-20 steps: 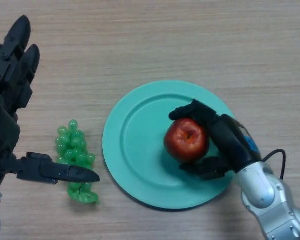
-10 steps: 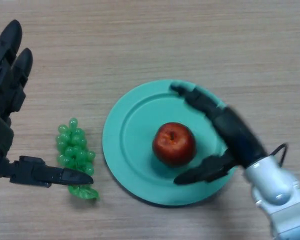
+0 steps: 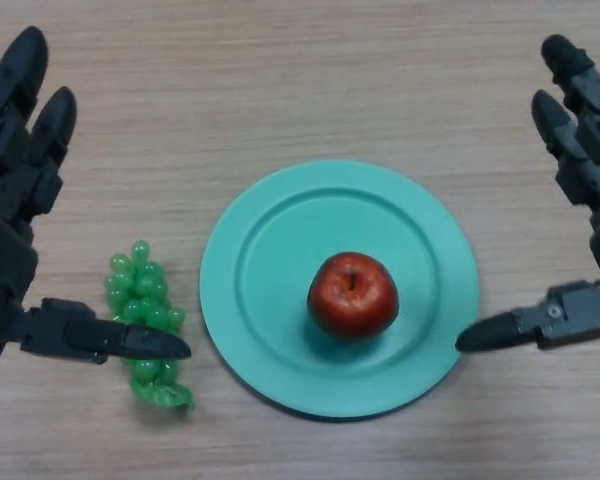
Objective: Pick up the red apple and place it on the plate
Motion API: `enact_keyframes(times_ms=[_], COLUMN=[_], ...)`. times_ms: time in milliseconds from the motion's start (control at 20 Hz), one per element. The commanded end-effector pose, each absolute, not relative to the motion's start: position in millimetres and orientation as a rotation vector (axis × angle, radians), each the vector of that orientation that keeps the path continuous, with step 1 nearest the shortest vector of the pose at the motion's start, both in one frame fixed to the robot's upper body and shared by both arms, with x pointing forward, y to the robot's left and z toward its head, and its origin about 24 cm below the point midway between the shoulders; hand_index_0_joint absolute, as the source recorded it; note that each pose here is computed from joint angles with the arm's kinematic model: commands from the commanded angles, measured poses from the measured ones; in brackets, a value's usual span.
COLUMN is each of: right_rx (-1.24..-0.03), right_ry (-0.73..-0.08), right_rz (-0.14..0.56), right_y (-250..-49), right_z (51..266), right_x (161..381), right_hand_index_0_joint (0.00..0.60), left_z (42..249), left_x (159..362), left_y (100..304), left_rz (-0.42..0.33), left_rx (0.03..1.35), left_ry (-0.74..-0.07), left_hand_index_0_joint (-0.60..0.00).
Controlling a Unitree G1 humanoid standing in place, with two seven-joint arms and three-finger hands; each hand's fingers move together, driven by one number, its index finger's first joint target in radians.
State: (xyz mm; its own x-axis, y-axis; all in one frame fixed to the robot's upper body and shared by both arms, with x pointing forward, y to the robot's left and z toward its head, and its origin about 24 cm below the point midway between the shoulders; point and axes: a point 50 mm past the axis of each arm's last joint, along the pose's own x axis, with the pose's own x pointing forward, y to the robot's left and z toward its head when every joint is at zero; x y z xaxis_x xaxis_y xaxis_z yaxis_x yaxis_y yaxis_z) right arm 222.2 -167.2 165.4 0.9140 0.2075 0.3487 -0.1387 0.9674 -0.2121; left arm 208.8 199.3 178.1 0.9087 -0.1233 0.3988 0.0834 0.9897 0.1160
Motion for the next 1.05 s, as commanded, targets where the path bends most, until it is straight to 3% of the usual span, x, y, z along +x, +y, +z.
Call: enact_keyframes(times_ms=[50, 400, 750, 1050], right_rx=[-0.167, -0.218, -0.226, -0.212], right_ry=[-0.598, -0.612, -0.572, -0.557], right_rz=[0.170, 0.209, 0.248, 0.279], right_y=[-167, -167, -164, -158], right_z=[195, 208, 211, 209], right_x=[202, 190, 185, 185], right_hand_index_0_joint=[0.000, 0.000, 0.000, 0.000], left_z=[203, 206, 210, 215], left_x=[197, 196, 201, 204], left_y=[201, 190, 192, 206], left_rz=[-0.086, -0.118, -0.072, -0.043], left_rx=[0.163, 0.169, 0.187, 0.190], left_ry=[-0.585, -0.548, -0.562, -0.579], left_hand_index_0_joint=[0.000, 0.000, 0.000, 0.000])
